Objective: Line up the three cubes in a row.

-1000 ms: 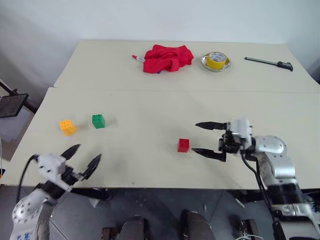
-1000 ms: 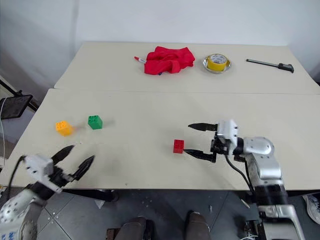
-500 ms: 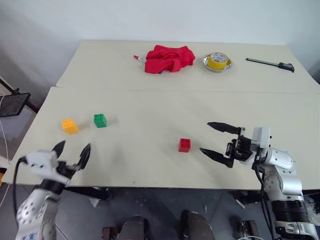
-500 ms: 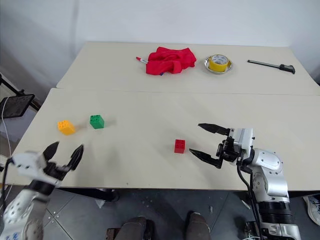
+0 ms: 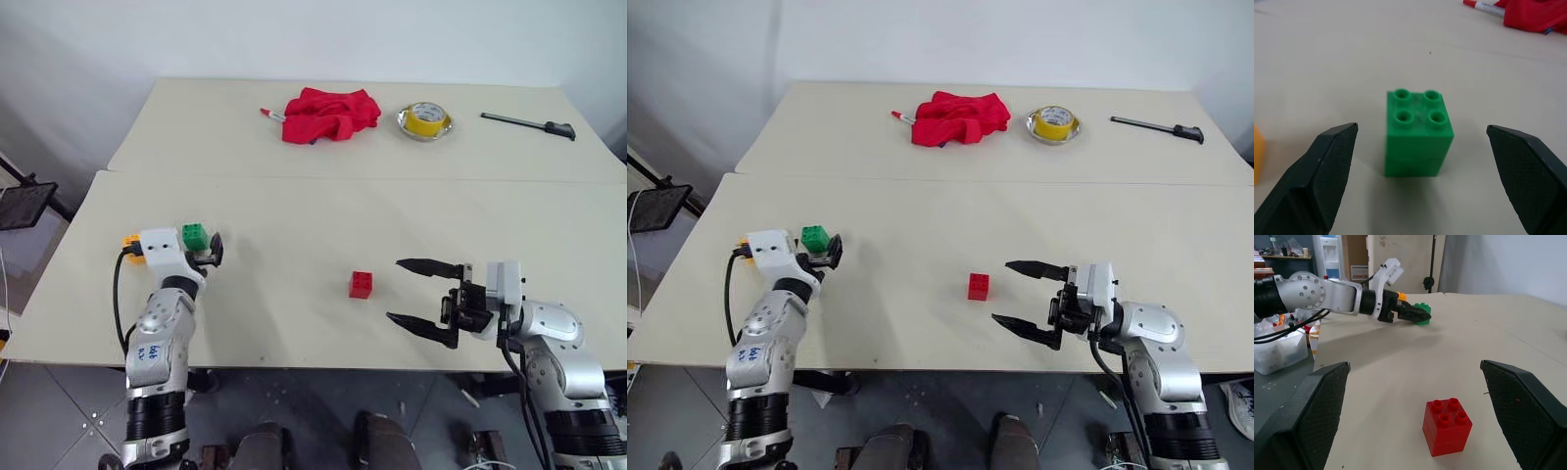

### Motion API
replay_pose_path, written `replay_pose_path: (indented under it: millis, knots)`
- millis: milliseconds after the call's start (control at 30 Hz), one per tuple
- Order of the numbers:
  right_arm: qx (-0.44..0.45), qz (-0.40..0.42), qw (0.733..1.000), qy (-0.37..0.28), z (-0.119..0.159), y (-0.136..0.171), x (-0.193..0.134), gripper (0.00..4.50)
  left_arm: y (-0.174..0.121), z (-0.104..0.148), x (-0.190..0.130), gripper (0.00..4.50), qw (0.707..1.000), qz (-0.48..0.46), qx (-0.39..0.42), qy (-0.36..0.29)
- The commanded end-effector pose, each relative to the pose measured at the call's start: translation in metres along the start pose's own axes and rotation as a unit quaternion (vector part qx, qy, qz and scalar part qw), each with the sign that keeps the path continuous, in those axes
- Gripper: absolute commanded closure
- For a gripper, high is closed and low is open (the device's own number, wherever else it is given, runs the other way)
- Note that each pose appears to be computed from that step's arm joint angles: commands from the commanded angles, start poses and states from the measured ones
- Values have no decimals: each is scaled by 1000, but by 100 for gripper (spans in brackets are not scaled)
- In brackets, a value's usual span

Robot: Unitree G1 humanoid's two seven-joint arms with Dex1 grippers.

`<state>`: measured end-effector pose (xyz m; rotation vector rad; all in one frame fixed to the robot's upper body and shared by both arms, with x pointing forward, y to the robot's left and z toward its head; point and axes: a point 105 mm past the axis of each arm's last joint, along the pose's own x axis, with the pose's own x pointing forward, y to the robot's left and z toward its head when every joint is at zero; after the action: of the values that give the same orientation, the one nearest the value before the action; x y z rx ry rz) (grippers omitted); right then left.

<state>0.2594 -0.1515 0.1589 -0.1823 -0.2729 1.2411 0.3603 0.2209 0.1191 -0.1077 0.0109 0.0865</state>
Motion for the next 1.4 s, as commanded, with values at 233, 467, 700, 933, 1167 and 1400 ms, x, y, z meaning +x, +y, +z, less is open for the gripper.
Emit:
replay_pose_path:
  millis: [233,467,700,933,1167,1400]
  knots:
    - [-10,-18,1000,2,3,3,-3,0,-4,14,5,281,999,-19,26,-38]
    - [-17,-51,998,24,5,-1,-19,0,-47,61,-26,302,928,-347,56,-127]
    - [-15,-77,995,66,1,-1,-44,0,-92,24,-46,302,733,-650,199,4]
    - [-13,-86,994,67,6,15,-43,0,-129,-6,-31,302,646,-720,251,24]
    - [-11,-97,993,73,7,21,-46,0,-135,-17,-29,302,628,-736,254,26]
    - [0,-86,994,70,5,26,-42,0,-139,-8,-22,116,646,-725,240,-2]
